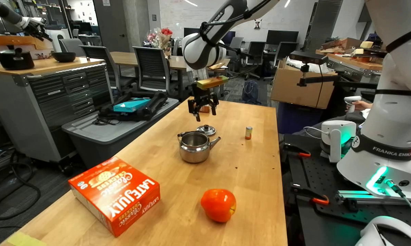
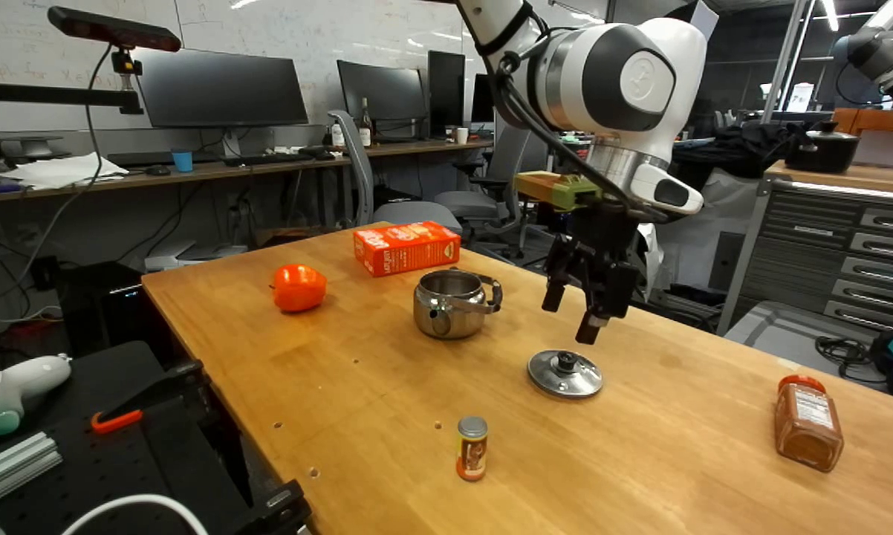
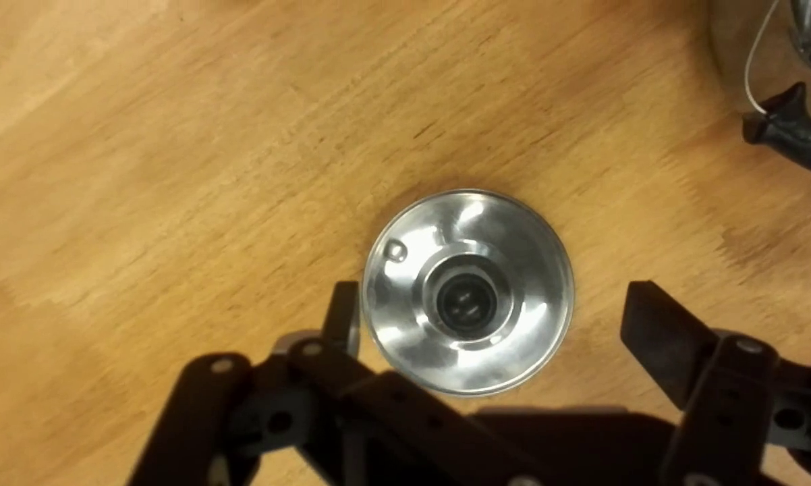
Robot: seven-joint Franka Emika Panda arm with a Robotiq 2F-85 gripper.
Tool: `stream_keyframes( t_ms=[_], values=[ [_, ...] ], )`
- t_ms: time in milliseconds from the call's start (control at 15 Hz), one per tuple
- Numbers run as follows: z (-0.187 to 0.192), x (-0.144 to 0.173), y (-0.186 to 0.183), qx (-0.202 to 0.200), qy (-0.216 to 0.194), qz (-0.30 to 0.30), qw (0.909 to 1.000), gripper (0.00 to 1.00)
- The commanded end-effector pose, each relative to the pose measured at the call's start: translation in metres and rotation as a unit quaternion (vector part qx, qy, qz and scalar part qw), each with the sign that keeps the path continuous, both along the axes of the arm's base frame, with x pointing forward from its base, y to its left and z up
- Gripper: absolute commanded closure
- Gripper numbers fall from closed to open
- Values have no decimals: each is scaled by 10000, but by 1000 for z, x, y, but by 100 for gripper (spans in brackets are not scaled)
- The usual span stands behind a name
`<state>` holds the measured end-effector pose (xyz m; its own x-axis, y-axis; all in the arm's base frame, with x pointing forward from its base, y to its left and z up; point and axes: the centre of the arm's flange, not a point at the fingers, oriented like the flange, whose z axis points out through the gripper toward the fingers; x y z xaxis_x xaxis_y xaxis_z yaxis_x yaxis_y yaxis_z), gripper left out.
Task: Pick the lid and put it on the tea pot
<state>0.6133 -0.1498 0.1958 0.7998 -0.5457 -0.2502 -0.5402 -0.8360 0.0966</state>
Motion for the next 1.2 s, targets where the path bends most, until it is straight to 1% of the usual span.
stream_keyframes(
  t_ms=[0,133,200,400,1000,1133],
  values=[
    [7,16,-6,225,36,-152,9996,0],
    [18,16,-3,420,12,-199,9989,0],
    [6,5,0,180,14,-140,9997,0],
    [12,9,0,255,-1,-174,9995,0],
    [11,7,0,253,-7,-218,9994,0],
    [7,4,-2,239,75,-240,9994,0]
  ],
)
